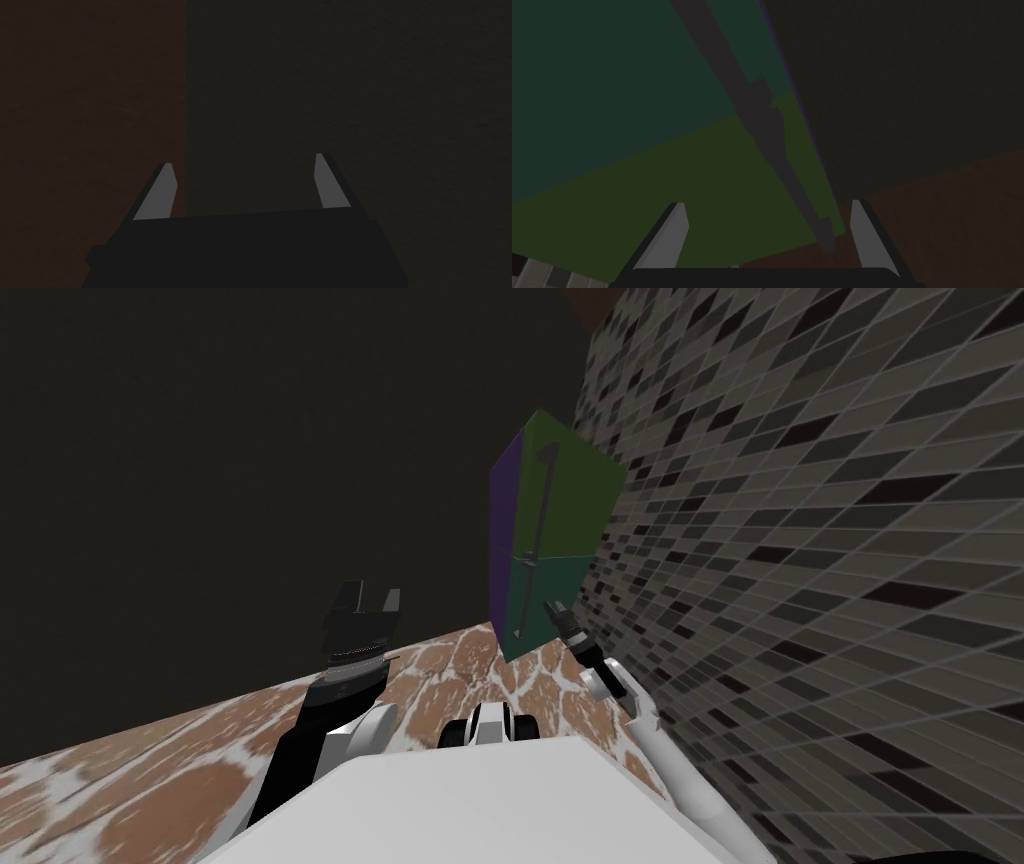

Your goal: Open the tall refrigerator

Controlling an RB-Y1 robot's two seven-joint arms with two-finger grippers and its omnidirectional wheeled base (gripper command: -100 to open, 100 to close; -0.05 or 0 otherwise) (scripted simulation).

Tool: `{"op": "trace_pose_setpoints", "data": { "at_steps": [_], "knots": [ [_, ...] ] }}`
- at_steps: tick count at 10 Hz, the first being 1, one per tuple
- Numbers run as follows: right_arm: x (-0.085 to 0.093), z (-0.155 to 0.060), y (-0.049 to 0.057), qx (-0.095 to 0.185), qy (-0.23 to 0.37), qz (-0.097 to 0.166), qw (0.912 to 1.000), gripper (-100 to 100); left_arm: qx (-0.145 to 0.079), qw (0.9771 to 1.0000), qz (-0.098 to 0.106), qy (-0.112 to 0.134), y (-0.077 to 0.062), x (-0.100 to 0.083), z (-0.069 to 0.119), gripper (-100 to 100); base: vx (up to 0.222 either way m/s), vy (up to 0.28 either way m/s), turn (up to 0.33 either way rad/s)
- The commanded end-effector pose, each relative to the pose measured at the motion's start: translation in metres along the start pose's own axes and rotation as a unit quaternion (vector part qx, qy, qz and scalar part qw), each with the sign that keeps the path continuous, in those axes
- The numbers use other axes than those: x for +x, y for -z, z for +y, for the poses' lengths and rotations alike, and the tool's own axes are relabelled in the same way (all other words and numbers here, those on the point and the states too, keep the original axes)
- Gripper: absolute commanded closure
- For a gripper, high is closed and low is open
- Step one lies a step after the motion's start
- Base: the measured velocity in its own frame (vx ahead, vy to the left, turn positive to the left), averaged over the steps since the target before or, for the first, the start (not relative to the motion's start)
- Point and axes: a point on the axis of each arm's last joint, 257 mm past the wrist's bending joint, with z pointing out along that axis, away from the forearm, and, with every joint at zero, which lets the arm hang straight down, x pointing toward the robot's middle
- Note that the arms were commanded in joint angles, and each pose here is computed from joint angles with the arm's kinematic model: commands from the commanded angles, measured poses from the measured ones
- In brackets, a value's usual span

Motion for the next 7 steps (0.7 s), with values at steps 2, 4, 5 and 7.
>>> {"op": "trace_pose_setpoints", "data": {
  "at_steps": [2, 4, 5, 7],
  "knots": [
    [0.008, -0.031, -0.003, 0.002, 0.093, 0.038, 0.9949, -100, 0.000, 1.0000, 0.000, 0.000, 0.000, 0.000, 0.000, 0, 0.078, 0.209, -0.063],
    [0.012, -0.051, -0.002, 0.009, 0.130, 0.057, 0.9898, -100, 0.000, 1.0000, 0.000, 0.000, 0.000, 0.000, 0.000, 0, 0.080, 0.150, -0.076],
    [0.009, -0.061, -0.005, 0.007, 0.164, 0.066, 0.9842, -100, 0.000, 1.0000, 0.000, 0.000, 0.000, 0.000, 0.000, 0, 0.113, 0.205, -0.201],
    [0.008, -0.082, -0.004, 0.012, 0.205, 0.084, 0.9750, -100, 0.000, 1.0000, 0.000, 0.000, 0.000, 0.000, 0.000, 0, 0.073, 0.202, -0.061]
  ]
}}
